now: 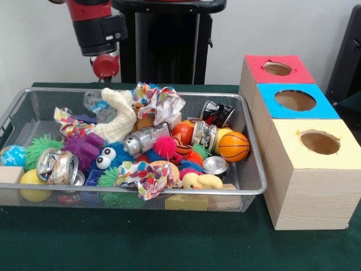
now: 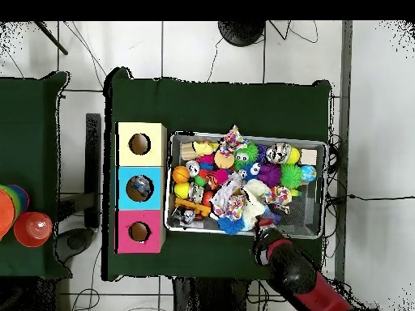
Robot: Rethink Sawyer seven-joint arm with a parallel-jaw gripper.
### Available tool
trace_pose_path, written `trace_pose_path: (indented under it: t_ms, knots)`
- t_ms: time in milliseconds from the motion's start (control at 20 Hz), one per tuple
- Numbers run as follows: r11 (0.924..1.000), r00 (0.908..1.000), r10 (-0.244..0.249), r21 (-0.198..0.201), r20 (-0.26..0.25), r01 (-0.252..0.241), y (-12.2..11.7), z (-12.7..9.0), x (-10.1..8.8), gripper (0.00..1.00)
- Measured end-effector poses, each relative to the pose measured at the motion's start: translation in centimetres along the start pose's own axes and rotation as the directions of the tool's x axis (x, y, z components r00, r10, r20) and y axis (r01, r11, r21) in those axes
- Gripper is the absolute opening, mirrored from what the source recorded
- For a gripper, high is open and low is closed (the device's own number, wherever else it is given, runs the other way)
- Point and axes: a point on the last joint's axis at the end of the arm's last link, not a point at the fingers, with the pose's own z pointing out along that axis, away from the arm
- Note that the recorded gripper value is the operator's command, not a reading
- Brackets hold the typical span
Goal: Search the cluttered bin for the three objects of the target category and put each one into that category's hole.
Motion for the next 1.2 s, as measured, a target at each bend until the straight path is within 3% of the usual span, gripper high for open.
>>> trace_pose_path:
  t_ms: [550,800,1200]
  knots:
    - [0.9960,0.9953,-0.081,-0.032,0.053,0.083,-0.1,-1.4,1.9,1.00]
    - [0.9857,0.9805,-0.162,-0.026,0.111,0.166,0.1,-0.4,3.4,1.00]
    - [0.9651,0.9494,-0.261,0.034,0.174,0.260,0.8,-0.1,5.2,1.00]
